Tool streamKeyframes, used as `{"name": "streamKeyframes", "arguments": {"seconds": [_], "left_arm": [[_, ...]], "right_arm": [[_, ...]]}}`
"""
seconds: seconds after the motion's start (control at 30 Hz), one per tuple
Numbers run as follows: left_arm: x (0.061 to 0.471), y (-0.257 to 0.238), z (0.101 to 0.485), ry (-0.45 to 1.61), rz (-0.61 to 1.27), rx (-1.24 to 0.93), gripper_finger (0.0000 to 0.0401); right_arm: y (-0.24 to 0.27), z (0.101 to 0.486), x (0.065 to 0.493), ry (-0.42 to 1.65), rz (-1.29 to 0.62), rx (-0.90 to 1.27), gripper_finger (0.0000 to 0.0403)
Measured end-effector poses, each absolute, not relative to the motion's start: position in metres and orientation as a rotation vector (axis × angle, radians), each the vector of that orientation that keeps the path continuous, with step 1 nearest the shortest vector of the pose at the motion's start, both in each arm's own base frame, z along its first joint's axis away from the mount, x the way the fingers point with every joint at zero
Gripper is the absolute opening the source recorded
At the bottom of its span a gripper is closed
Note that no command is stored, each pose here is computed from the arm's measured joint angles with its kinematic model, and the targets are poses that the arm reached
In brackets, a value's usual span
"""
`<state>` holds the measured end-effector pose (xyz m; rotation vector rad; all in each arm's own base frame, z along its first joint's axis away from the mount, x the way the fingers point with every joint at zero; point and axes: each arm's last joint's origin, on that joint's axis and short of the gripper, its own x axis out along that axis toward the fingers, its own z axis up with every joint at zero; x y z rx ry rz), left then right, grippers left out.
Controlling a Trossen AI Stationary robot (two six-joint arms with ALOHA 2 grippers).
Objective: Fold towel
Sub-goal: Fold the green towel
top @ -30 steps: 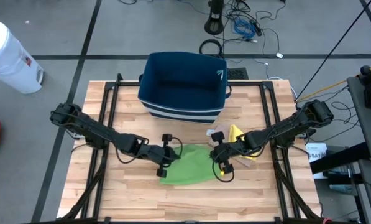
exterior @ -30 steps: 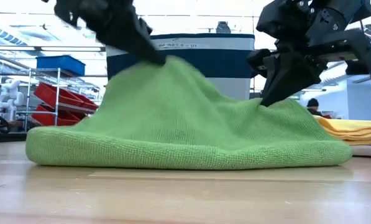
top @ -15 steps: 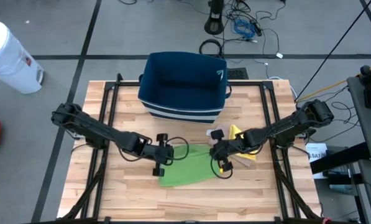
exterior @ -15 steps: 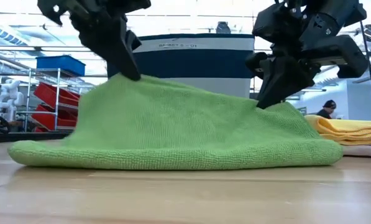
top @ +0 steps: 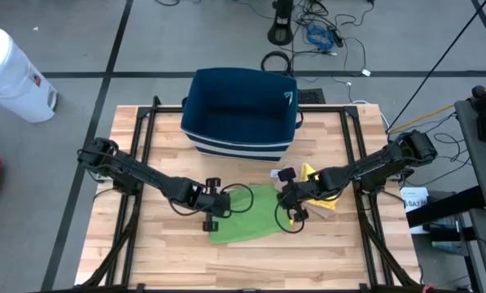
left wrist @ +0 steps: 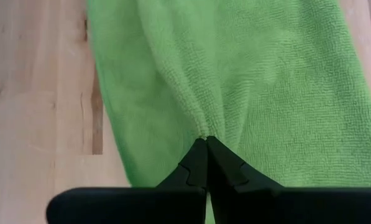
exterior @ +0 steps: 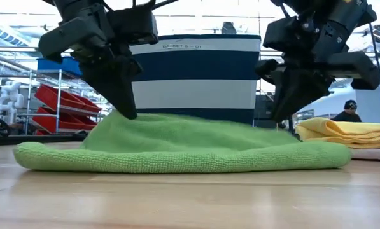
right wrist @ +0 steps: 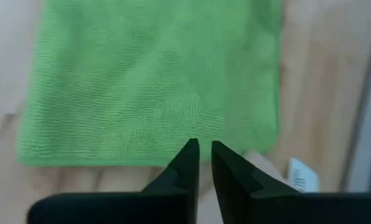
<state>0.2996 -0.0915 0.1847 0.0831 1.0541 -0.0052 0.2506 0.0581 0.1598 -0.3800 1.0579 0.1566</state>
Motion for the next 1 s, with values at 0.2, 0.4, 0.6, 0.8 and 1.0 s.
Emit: {"name": "streamKeyframes", "arguments": {"seconds": [0.2, 0.4, 0.6, 0.8, 1.0], "left_arm": [[0.298, -0.091, 0.184, 1.068, 0.015, 0.071, 0.0], [0.299, -0.091, 0.184, 1.064, 0.022, 0.067, 0.0022], [0.298, -0.091, 0.184, 1.06, 0.04, 0.075, 0.007], [0.296, -0.09, 0.183, 1.084, 0.056, 0.061, 0.0117], [0.298, -0.093, 0.184, 1.052, 0.051, 0.034, 0.0155]], "right_arm": [[0.055, 0.158, 0.247, 1.104, 0.07, -0.414, 0.0082], [0.069, 0.161, 0.251, 1.039, 0.259, -0.216, 0.0121], [0.097, 0.163, 0.245, 1.0, 0.372, -0.224, 0.0126], [0.11, 0.152, 0.233, 0.99, 0.388, -0.208, 0.0126], [0.109, 0.137, 0.225, 0.94, 0.359, -0.172, 0.0126]]}}
